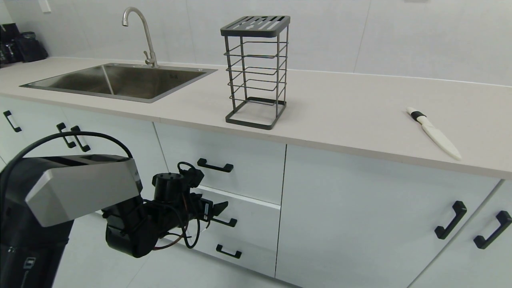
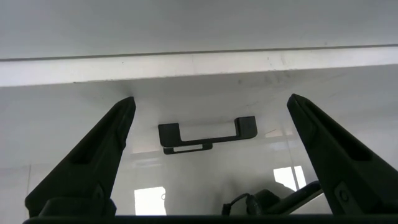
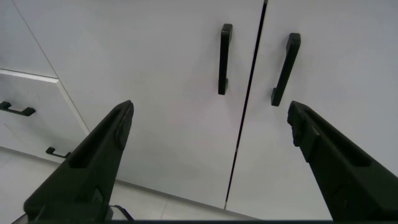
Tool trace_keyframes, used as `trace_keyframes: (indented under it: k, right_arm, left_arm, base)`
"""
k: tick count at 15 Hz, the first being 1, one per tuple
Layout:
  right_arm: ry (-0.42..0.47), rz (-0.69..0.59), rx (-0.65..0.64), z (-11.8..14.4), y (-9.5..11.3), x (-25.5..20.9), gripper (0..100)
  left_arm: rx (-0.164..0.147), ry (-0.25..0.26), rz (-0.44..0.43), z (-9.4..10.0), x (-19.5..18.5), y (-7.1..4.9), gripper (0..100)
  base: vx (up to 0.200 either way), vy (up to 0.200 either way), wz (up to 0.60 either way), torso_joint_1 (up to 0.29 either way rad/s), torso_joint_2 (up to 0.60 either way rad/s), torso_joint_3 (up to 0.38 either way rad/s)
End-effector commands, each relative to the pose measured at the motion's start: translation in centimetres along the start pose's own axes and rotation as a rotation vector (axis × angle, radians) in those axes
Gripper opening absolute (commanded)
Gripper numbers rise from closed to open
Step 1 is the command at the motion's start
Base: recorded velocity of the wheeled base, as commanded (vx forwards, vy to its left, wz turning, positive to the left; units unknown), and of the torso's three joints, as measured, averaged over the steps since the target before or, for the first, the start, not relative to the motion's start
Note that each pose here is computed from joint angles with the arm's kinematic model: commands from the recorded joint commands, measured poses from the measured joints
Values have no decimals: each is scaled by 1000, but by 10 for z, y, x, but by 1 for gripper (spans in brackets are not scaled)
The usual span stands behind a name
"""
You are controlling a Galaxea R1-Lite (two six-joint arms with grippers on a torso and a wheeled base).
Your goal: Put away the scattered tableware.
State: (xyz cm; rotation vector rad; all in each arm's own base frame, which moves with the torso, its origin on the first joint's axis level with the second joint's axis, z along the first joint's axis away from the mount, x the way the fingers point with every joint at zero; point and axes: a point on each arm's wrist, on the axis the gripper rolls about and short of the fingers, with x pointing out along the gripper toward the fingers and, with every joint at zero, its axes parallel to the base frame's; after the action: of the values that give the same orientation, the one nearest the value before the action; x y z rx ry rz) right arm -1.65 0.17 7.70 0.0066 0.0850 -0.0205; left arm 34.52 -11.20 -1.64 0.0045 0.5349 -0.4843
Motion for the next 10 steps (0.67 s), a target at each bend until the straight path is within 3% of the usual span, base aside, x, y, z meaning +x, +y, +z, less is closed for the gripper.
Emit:
trace_keyframes:
  k: [1, 6, 8, 10]
  right_arm:
    - [1, 0, 0, 0, 0, 0, 100]
    - [1, 0, 0, 0, 0, 0, 100]
    - [2, 0, 0, 0, 0, 0, 100]
    - [1, 0, 0, 0, 0, 0, 100]
  left_arm:
    - [4, -18, -1, 4, 4, 1, 100]
    - [-8, -38, 1, 6, 15, 3, 100]
    - [-6, -19, -9, 0, 9, -3, 100]
    - [-19, -86, -18, 13, -6, -9, 100]
  base:
    - [0, 0, 0, 0, 0, 0]
    - [0, 0, 0, 0, 0, 0]
    - [0, 0, 0, 0, 0, 0]
    - [0, 0, 0, 0, 0, 0]
